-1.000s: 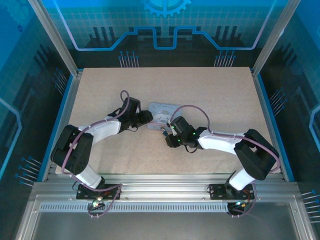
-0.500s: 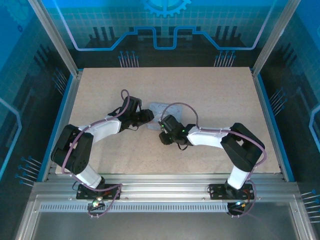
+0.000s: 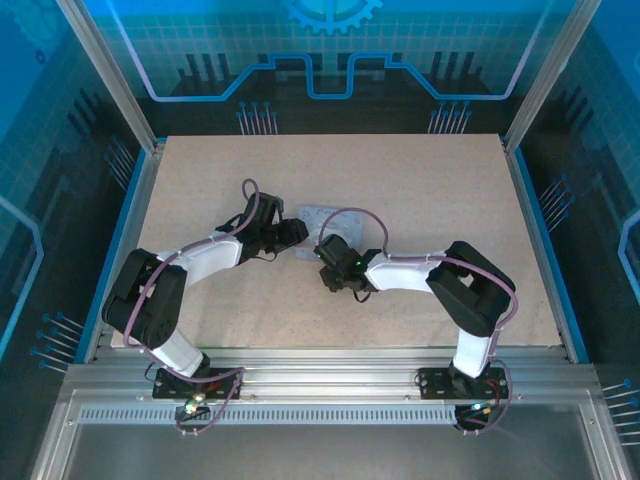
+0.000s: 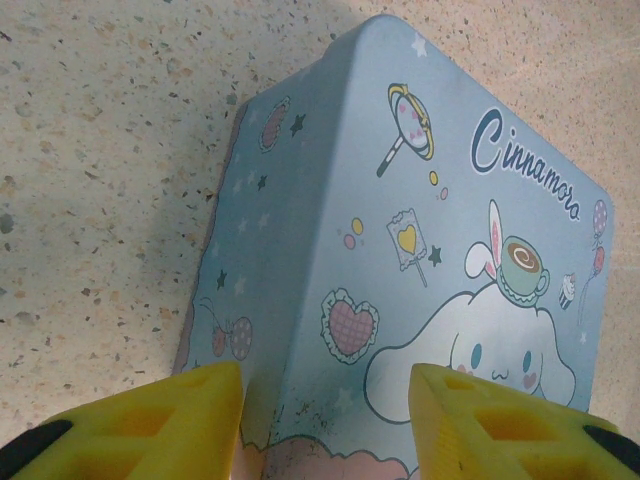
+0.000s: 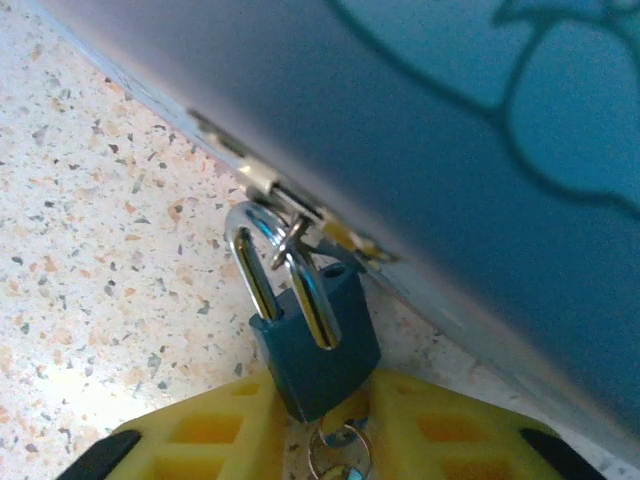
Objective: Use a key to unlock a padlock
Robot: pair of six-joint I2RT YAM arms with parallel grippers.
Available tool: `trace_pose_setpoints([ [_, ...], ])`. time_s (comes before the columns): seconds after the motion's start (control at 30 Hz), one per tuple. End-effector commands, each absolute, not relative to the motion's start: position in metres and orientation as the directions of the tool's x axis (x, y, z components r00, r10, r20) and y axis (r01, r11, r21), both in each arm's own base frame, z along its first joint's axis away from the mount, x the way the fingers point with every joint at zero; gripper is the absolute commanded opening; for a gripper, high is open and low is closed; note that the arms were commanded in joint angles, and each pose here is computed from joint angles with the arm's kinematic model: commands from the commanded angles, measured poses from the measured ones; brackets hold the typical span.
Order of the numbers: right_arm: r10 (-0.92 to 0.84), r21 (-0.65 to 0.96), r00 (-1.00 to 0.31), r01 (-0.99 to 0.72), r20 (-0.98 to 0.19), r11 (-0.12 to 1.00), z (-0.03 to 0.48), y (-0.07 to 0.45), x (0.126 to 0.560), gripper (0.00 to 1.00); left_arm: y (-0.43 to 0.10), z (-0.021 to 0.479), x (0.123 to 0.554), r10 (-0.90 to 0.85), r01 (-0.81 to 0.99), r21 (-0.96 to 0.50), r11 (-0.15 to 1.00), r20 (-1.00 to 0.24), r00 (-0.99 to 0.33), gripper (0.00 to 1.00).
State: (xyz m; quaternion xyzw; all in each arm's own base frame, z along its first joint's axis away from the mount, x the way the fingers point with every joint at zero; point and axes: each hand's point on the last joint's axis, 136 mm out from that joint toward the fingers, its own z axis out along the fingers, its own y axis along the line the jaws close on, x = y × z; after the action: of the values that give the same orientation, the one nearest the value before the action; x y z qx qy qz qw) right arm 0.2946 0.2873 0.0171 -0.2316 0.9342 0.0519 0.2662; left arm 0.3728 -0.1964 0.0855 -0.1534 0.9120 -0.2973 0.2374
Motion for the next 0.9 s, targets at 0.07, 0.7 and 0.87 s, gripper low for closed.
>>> trace_pose_setpoints([
  [0.07,-0.431,-0.057,-0.758,-0.465,-0.490,0.884,0.006,0.284,0.289,0.15,-0.198,0.092,0.375,-0.409,-0.115,-0.625,0.772,-0.350,-0.843,0.48],
  [0.7,-0.608,-0.113,-0.640,-0.639,-0.471,0.761,0.038,0.283,0.270,0.00,-0.185,0.098,0.349,-0.448,-0.125,-0.656,0.744,-0.351,-0.823,0.53],
  [0.87,-0.675,-0.122,-0.578,-0.711,-0.460,0.692,0.044,0.287,0.269,0.00,-0.177,0.093,0.327,-0.481,-0.146,-0.682,0.716,-0.331,-0.812,0.54],
])
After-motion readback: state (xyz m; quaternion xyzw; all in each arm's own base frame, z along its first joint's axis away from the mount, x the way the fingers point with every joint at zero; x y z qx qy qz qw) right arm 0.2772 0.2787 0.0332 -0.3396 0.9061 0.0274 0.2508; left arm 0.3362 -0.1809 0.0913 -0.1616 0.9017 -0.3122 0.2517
